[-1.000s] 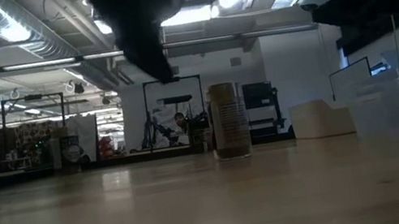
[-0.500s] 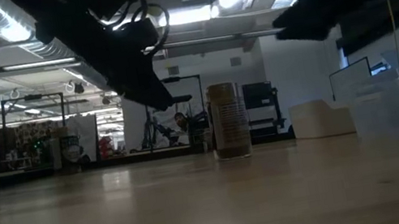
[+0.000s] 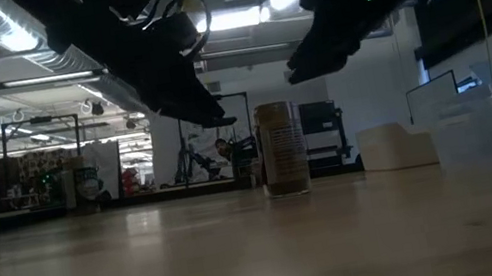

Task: Sort spices by type
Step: Put the middle brown seasoning bottle into the white bin

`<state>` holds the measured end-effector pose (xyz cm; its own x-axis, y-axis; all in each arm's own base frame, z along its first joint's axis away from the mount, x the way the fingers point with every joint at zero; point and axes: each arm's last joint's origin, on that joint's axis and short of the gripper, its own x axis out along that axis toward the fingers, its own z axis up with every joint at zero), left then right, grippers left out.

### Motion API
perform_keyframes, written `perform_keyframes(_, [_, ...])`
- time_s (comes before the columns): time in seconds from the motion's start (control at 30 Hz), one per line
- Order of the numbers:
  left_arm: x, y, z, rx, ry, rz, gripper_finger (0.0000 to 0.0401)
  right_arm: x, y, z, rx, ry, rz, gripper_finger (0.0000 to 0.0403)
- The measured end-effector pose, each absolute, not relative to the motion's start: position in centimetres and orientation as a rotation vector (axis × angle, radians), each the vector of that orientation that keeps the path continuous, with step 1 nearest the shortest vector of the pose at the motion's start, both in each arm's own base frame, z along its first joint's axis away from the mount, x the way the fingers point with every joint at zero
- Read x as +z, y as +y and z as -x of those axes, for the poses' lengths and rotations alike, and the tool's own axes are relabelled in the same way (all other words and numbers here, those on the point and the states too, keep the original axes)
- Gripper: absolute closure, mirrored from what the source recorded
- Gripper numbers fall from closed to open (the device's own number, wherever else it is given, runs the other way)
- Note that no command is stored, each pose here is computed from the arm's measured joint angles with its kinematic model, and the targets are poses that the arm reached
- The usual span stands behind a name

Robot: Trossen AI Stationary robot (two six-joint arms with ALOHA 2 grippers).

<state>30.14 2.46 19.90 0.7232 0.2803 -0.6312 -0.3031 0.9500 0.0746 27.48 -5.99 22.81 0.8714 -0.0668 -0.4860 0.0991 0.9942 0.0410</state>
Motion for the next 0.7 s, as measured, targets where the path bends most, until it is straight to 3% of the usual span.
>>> perform_keyframes(0.7, [19.2, 2.5, -31.0, 0.311, 0.664, 0.012, 0.0065, 20.6, -3.9, -30.6, 0.014, 0.476, -0.012, 0.0056])
